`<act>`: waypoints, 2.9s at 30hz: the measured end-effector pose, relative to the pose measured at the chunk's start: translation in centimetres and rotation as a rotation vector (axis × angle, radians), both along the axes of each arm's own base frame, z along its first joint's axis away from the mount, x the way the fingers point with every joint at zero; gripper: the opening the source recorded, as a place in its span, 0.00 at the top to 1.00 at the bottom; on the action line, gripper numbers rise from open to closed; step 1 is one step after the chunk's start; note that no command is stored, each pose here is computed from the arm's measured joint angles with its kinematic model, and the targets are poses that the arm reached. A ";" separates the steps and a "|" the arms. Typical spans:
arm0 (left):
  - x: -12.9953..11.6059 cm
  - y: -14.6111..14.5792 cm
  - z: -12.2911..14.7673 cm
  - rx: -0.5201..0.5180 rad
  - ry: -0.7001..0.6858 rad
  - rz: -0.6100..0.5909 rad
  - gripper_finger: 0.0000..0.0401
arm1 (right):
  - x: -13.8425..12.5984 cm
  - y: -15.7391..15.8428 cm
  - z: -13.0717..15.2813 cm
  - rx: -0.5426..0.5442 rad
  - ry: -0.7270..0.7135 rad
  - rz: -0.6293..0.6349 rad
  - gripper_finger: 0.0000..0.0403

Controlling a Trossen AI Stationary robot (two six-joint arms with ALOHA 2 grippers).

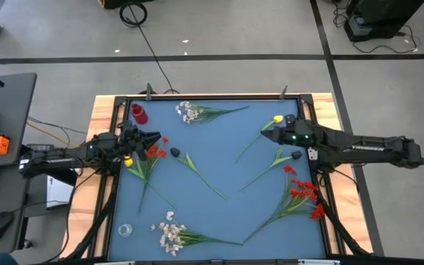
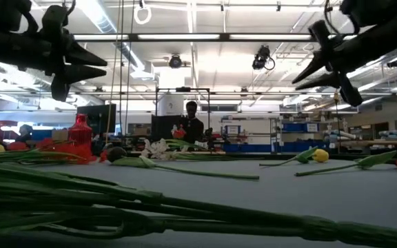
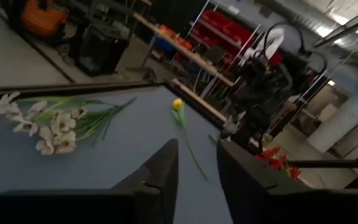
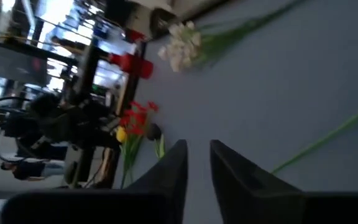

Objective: Sort flowers into vase by color
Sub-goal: Put the right yellow tulip into the red vase

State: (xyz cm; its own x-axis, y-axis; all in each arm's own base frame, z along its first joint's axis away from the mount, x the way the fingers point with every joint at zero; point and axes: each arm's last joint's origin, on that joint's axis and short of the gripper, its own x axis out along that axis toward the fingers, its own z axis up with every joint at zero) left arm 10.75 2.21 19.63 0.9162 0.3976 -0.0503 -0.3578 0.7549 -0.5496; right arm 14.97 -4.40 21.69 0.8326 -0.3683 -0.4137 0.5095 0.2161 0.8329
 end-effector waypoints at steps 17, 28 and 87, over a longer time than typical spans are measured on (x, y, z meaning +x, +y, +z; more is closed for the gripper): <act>2.3 0.3 3.8 -0.057 0.246 -0.007 0.62 | 1.1 -2.9 -2.5 0.350 0.382 -0.191 0.56; 3.7 1.1 3.5 -0.081 0.366 0.037 0.62 | 1.3 -7.1 -6.0 0.489 0.507 -0.360 0.56; 10.2 -0.7 4.8 0.011 0.019 -0.242 0.62 | 15.5 -2.3 6.9 -0.607 -0.122 0.437 0.97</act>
State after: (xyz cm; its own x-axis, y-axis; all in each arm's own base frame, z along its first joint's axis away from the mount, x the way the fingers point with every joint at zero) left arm 20.99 1.53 24.48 0.9838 0.1671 -0.0649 -0.1756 0.8259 -0.5358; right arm 30.42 -6.70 28.55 0.9819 -0.1285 -0.1389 0.1843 0.8158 0.5481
